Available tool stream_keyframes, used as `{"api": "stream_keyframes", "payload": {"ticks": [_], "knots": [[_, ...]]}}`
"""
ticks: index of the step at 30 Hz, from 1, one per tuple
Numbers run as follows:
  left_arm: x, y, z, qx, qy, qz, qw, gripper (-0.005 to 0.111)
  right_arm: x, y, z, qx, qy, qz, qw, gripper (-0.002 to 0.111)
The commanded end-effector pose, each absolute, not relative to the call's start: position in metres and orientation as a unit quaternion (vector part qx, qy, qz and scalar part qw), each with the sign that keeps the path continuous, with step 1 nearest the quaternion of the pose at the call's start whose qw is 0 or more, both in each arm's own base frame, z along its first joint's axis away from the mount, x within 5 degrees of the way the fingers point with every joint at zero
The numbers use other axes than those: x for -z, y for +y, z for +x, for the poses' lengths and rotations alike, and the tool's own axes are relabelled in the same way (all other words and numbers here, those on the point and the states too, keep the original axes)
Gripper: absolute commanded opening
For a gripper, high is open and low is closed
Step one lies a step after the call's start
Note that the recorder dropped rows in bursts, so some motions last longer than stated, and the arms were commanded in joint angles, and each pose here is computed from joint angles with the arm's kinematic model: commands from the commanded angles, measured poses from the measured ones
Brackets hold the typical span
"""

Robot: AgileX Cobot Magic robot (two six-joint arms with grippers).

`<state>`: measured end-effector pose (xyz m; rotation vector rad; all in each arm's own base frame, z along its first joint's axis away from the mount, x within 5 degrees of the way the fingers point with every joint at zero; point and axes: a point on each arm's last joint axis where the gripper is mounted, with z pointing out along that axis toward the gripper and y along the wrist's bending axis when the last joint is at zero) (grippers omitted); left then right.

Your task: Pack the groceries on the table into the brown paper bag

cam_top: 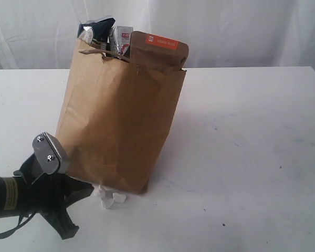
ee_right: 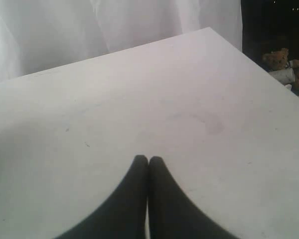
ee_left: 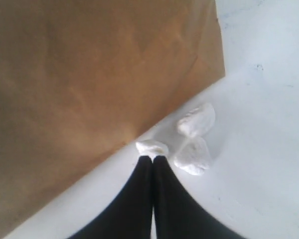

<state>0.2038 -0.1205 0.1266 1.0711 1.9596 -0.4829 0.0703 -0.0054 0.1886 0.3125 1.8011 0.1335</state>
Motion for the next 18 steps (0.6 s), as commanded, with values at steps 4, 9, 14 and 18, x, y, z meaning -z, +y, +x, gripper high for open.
{"api": "stream_keyframes", "payload": {"ticks": [4, 9, 14, 18], "knots": [[-0.134, -0.118, 0.199, 0.175, 0.774, 0.441, 0.42, 0.004, -0.188, -0.005, 0.07, -0.06, 0.78, 0.135, 0.608, 0.0], [-0.129, -0.123, 0.207, 0.199, 0.782, 0.418, 0.418, 0.038, -0.188, -0.005, 0.07, -0.061, 0.78, 0.136, 0.608, 0.0], [-0.123, -0.125, 0.216, 0.199, 0.799, 0.396, 0.408, 0.056, -0.188, -0.005, 0.07, -0.061, 0.78, 0.136, 0.608, 0.0], [-0.116, -0.127, 0.216, 0.212, 0.8, 0.398, 0.397, 0.056, -0.188, -0.005, 0.07, -0.061, 0.78, 0.136, 0.608, 0.0]]}}
